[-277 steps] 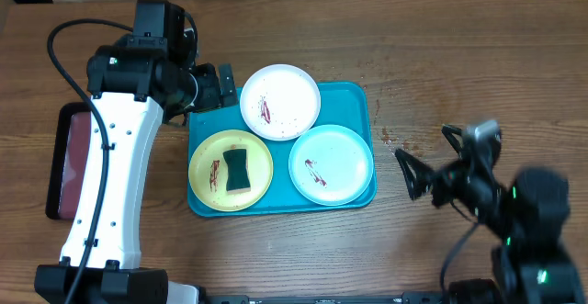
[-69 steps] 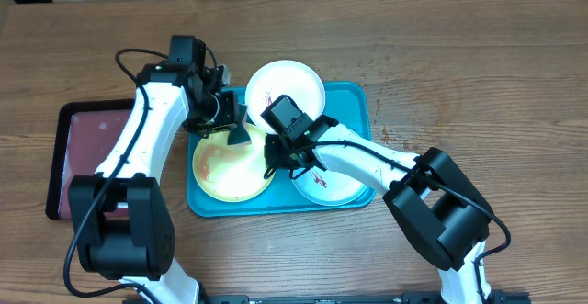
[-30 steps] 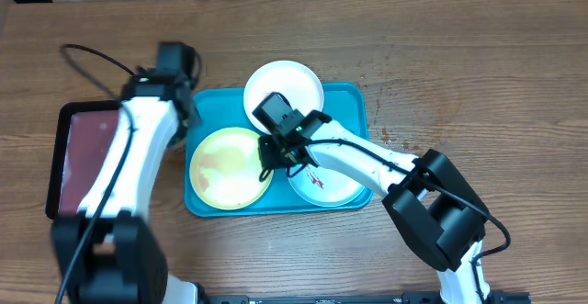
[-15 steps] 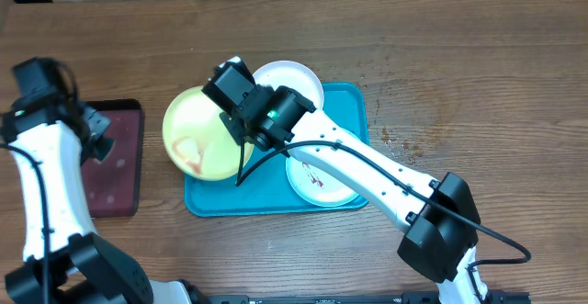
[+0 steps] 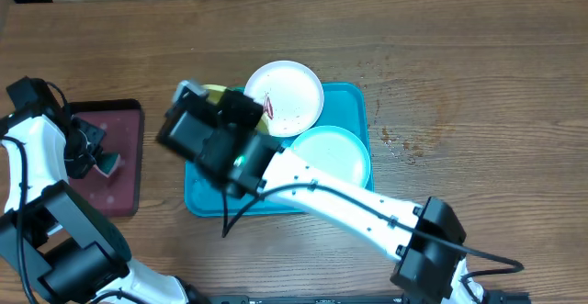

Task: Clean dirty plates on tray and stack at the side

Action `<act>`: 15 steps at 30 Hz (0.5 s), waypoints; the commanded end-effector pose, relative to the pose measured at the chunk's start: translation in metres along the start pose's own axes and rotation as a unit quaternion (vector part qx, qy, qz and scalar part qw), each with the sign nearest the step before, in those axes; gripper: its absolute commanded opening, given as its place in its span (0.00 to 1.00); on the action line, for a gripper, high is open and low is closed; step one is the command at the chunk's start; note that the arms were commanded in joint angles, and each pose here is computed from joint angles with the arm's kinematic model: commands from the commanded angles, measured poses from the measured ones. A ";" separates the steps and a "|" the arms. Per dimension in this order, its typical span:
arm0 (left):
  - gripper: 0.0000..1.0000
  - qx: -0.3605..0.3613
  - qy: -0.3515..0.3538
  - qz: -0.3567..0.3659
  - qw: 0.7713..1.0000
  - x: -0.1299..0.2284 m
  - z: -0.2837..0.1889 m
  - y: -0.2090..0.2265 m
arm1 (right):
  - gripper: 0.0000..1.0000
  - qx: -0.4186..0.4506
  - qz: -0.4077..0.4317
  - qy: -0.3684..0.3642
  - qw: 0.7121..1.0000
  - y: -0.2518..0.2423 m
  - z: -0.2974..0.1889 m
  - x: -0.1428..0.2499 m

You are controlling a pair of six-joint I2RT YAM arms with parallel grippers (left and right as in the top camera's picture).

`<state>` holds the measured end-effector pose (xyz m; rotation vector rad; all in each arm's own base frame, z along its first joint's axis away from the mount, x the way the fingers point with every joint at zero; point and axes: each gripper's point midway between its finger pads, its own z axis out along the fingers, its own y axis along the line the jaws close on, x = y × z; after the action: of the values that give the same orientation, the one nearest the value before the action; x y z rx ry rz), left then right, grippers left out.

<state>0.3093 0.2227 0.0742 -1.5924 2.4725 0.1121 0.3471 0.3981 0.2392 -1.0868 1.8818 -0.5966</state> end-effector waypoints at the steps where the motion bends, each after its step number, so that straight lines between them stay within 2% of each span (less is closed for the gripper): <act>1: 0.04 0.000 0.009 -0.010 1.000 0.001 0.006 0.003 | 0.04 0.080 -0.030 -0.022 0.996 -0.036 -0.029 -0.019; 8: 0.04 0.002 0.003 -0.018 1.000 -0.005 0.007 0.007 | 0.04 0.124 -0.076 -0.044 0.988 -0.043 -0.047 -0.039; 15: 0.04 0.000 0.003 -0.019 1.000 -0.005 0.007 0.008 | 0.04 0.122 -0.051 -0.050 0.990 -0.041 -0.049 -0.040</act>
<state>0.3070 0.2313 0.0724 -1.6183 2.4472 0.1079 0.3362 0.4177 0.2821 -1.1344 1.6298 -0.8211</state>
